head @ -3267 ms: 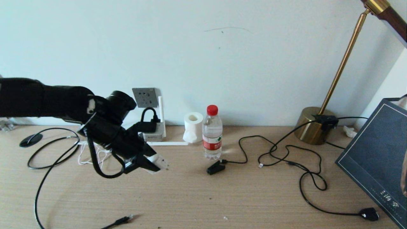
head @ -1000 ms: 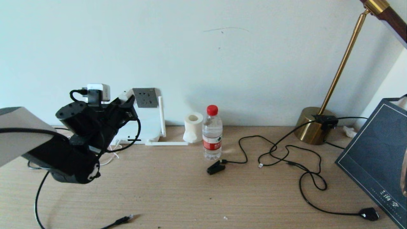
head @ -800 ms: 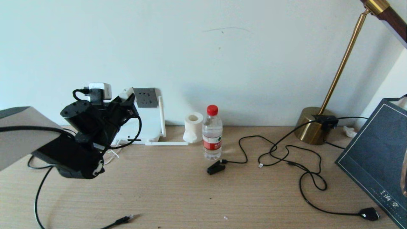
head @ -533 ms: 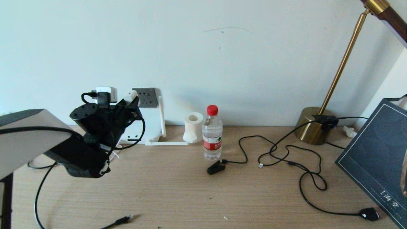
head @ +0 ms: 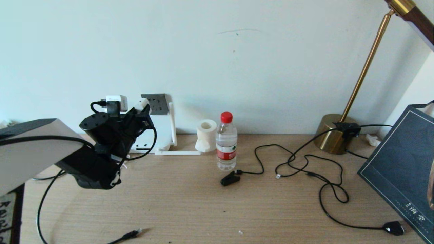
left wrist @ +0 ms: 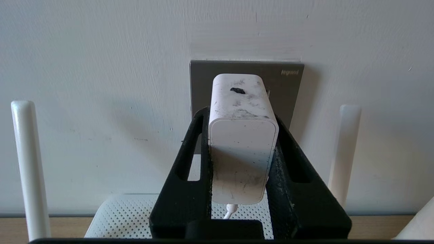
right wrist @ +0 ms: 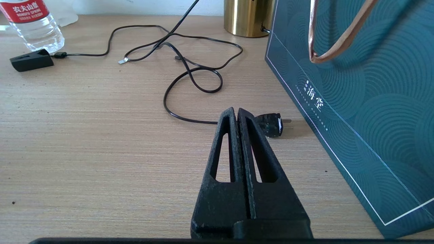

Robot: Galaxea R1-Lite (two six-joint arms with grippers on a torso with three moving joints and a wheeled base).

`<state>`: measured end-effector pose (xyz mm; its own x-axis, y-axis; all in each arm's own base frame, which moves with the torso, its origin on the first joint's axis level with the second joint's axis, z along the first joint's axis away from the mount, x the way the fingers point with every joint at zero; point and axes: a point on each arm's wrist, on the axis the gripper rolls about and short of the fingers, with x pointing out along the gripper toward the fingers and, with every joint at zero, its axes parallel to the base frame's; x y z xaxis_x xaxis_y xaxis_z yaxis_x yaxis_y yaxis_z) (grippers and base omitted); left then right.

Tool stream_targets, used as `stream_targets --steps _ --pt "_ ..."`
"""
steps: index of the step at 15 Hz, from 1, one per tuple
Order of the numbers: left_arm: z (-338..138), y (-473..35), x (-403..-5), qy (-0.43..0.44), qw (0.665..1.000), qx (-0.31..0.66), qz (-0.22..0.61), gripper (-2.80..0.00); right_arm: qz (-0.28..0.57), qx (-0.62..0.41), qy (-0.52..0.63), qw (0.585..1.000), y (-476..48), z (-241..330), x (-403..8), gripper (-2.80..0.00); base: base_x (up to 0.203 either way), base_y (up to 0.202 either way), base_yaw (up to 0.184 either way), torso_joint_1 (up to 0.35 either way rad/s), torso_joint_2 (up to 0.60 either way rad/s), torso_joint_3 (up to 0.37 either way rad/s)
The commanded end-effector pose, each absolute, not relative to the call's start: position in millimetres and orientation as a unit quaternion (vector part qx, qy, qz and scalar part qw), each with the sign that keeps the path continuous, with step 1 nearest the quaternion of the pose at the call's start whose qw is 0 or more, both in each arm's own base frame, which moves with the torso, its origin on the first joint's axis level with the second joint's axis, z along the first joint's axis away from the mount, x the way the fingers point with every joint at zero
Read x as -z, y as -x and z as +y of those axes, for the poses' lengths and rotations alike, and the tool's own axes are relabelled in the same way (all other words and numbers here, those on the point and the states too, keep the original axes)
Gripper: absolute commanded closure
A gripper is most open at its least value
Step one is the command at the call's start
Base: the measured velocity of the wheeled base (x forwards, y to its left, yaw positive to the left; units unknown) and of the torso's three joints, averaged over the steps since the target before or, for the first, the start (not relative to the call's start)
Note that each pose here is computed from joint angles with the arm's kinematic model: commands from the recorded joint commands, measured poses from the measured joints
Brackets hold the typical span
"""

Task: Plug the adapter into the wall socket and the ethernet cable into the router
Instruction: Align plug and socket

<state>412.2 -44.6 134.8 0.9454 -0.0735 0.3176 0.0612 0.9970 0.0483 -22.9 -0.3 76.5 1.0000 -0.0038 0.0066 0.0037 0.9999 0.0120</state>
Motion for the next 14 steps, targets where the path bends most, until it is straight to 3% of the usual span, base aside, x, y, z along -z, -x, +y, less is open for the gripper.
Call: stream_targets --steps 1,14 --pt "-44.8 -416.1 -133.5 -0.019 0.985 0.033 -0.168 0.0 -0.004 0.002 -0.006 1.0 22.9 -0.3 -76.5 0.0 0.0 0.0 0.0 0.0 0.0 0.0" --pt "-57.8 -420.9 -125.5 -0.016 0.985 0.048 -0.164 0.0 -0.004 0.002 -0.006 1.0 22.9 -0.3 -76.5 0.0 0.0 0.0 0.0 0.0 0.0 0.0"
